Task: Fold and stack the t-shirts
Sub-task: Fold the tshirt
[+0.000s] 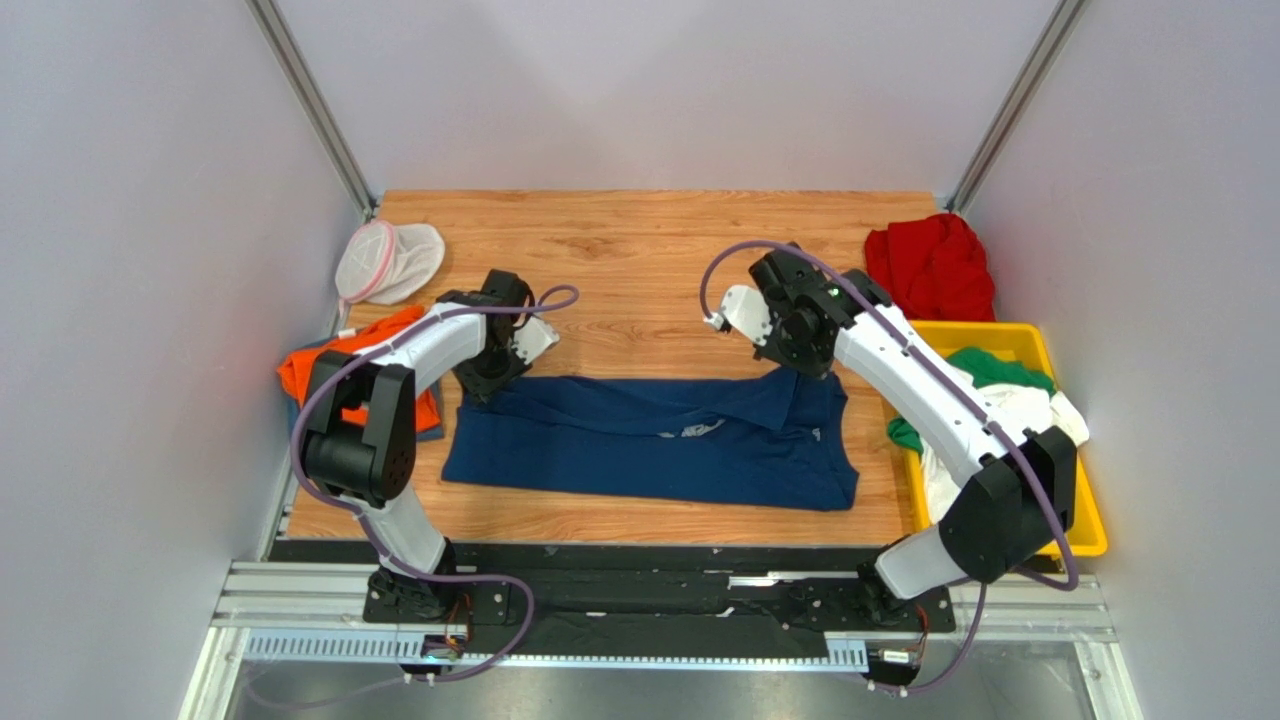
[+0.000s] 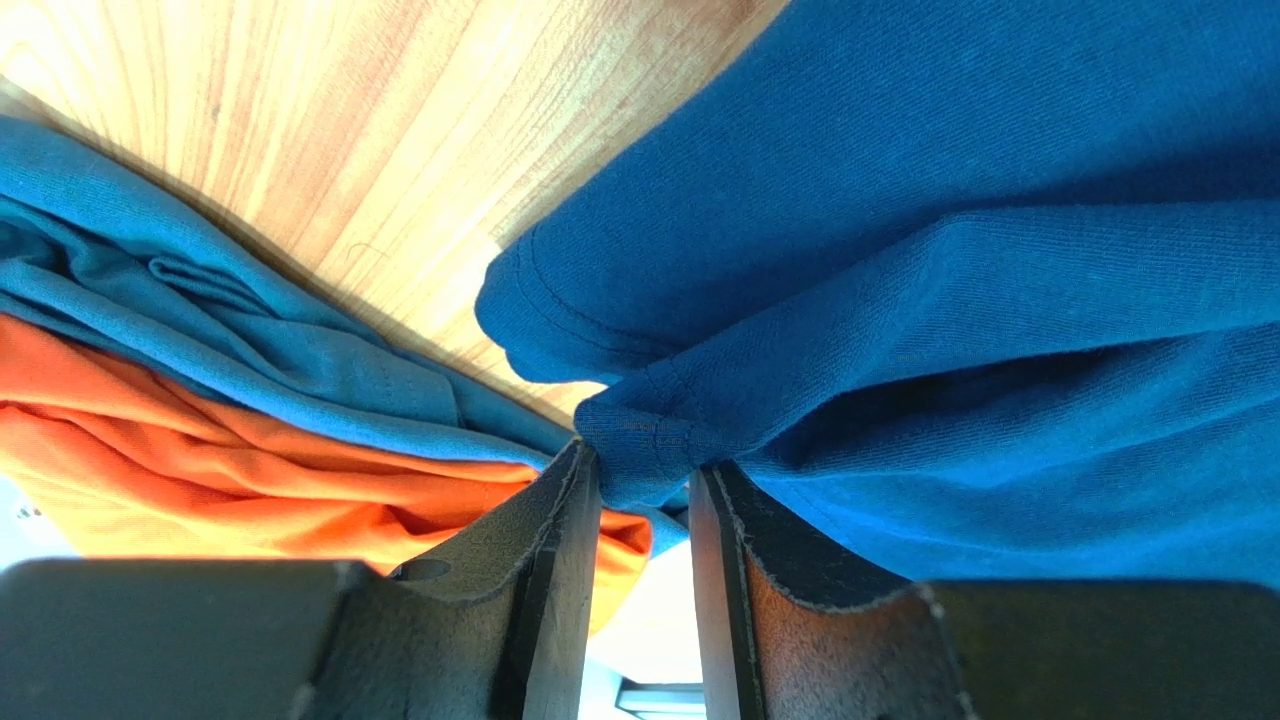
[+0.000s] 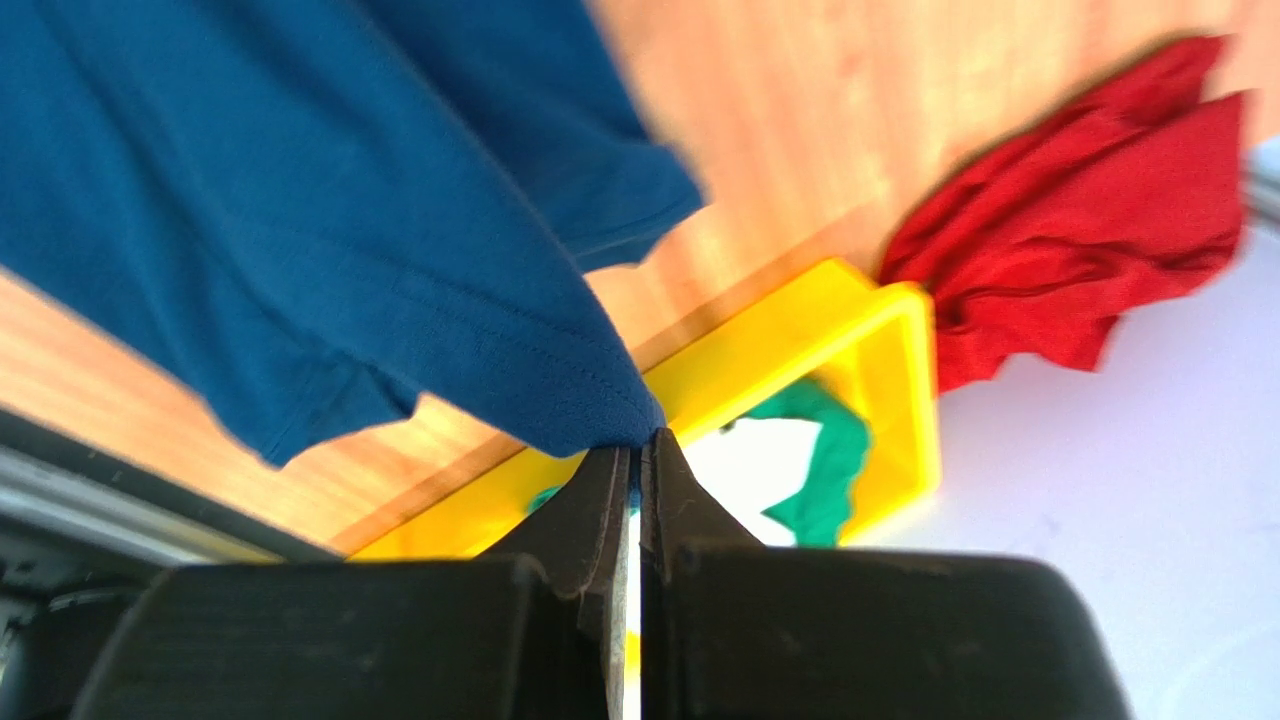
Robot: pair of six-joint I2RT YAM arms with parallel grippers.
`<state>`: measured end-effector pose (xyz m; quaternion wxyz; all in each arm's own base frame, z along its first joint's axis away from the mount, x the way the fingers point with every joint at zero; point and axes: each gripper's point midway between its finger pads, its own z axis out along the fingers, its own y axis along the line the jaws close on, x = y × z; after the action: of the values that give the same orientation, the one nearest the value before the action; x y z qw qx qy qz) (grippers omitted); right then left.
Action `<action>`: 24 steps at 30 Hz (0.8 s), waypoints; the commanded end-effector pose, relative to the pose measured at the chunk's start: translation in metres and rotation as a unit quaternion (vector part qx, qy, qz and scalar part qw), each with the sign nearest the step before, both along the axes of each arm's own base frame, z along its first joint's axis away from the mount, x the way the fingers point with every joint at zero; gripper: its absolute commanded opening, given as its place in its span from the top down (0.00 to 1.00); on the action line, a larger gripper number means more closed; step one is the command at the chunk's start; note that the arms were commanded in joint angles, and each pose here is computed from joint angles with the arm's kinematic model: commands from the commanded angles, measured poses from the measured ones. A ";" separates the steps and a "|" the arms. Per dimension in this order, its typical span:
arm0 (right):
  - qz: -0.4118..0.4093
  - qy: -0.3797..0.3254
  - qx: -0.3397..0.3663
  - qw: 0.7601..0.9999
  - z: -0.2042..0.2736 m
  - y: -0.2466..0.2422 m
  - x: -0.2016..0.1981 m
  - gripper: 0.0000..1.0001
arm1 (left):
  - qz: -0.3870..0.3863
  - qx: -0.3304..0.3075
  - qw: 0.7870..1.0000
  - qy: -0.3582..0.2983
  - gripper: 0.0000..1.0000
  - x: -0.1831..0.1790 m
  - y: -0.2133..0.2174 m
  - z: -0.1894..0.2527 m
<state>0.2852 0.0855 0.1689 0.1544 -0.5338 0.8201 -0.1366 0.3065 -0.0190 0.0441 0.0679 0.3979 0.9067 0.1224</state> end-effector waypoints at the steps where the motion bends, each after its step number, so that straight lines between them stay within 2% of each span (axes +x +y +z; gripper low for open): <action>1: -0.007 -0.063 0.006 0.998 0.041 0.004 0.036 1.00 | -0.007 -0.004 1.000 -0.021 0.64 0.010 -0.003 0.008; 4: -0.019 -0.077 0.006 0.997 0.051 0.004 0.048 1.00 | -0.006 -0.009 1.000 -0.025 0.64 0.015 -0.006 0.008; 9: -0.042 -0.096 0.017 0.994 0.060 0.003 0.064 1.00 | -0.005 -0.003 0.999 -0.045 0.71 0.029 -0.006 0.018; 19: -0.066 -0.108 0.021 0.992 0.067 -0.005 0.083 1.00 | -0.010 0.002 0.998 -0.069 0.99 0.048 -0.007 0.040; 24: -0.070 -0.110 0.025 0.991 0.068 -0.004 0.090 1.00 | -0.011 0.009 0.997 -0.081 1.00 0.057 -0.006 0.046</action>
<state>0.3611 0.0813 0.2195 0.2184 -0.4706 0.8373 -0.1724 0.3514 -0.0259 0.0807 0.1307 0.3922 0.8987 0.1462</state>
